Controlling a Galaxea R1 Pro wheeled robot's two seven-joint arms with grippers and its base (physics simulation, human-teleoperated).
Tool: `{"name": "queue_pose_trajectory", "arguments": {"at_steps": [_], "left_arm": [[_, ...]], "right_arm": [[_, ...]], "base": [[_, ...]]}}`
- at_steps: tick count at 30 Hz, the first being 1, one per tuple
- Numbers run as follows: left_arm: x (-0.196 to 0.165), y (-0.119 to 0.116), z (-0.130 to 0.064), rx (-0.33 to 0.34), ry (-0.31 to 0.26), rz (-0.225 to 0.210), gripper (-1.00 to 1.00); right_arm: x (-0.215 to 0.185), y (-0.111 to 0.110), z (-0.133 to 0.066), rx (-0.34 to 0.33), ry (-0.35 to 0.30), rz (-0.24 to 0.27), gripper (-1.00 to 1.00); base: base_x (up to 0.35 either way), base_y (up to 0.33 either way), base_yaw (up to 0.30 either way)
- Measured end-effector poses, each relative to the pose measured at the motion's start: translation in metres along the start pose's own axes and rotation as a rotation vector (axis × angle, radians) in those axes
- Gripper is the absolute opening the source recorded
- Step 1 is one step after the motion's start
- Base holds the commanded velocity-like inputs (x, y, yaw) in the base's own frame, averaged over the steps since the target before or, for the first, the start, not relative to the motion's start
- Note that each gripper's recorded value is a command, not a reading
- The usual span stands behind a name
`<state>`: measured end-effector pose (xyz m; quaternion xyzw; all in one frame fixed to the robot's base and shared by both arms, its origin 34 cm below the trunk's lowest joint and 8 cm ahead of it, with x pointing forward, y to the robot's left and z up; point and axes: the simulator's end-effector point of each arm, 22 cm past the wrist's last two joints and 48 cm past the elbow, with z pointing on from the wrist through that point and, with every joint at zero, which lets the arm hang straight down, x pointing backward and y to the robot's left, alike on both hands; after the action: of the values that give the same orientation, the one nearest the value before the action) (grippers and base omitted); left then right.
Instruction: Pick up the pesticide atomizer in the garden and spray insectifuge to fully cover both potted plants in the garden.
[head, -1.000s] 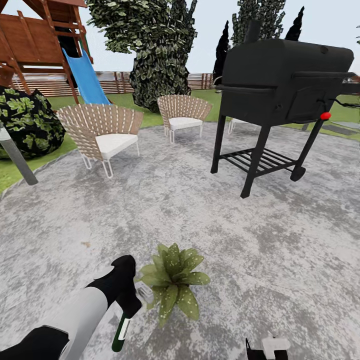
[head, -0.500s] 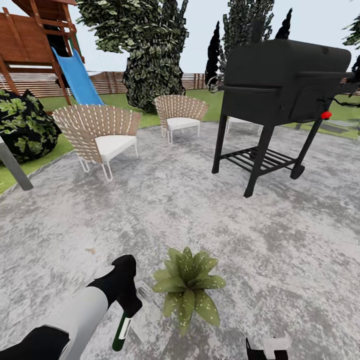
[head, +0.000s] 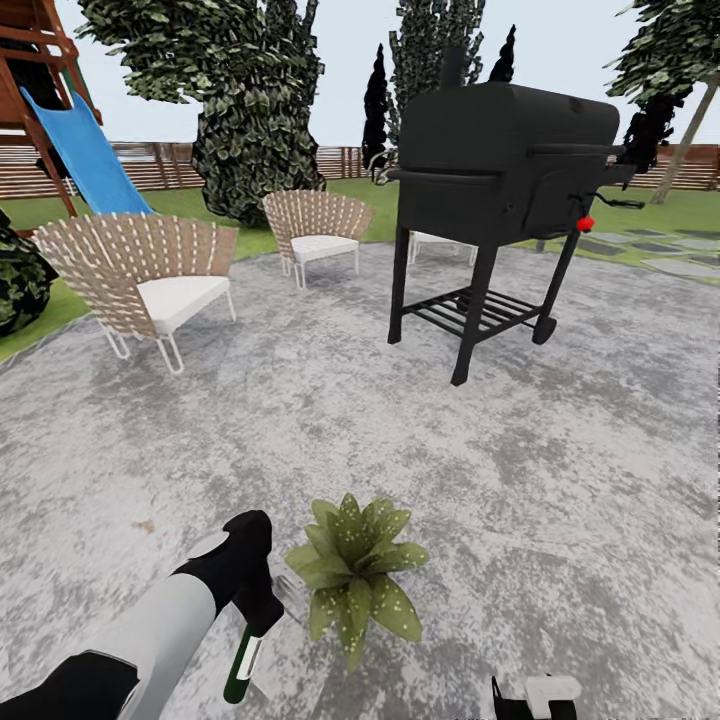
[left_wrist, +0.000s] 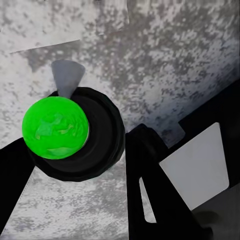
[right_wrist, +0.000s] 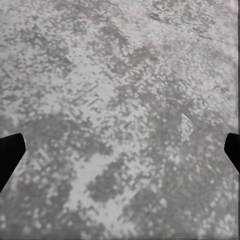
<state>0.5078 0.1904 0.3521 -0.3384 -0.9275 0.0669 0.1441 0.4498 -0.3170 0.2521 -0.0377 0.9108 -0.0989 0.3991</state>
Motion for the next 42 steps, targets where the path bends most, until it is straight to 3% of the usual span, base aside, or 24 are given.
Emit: {"name": "queue_pose_trajectory", "arguments": {"at_steps": [8,13,19,33,42], "left_arm": [[0.015,0.008,0.008,0.001,0.028,-0.015,-1.00],[0.011,0.011,0.003,-0.005,0.011,-0.017,-1.00],[0.003,0.012,-0.005,-0.013,-0.004,-0.014,-1.00],[0.007,0.013,-0.002,-0.011,0.002,-0.017,-1.00],[0.004,0.011,-0.003,-0.012,-0.001,-0.012,-1.00]], "right_arm": [[0.000,0.000,0.000,0.000,0.000,0.000,1.00],[0.000,0.000,0.000,-0.001,0.000,-0.001,1.00],[0.000,0.000,0.000,-0.001,0.000,0.000,1.00],[0.000,0.001,0.000,-0.002,0.000,0.000,1.00],[0.000,0.001,0.000,-0.002,0.000,0.001,1.00]], "base": [[-0.141,0.000,-0.010],[-0.032,0.020,0.000],[-0.001,0.264,-0.021],[0.000,0.276,-0.245],[0.000,0.035,-0.003]]}}
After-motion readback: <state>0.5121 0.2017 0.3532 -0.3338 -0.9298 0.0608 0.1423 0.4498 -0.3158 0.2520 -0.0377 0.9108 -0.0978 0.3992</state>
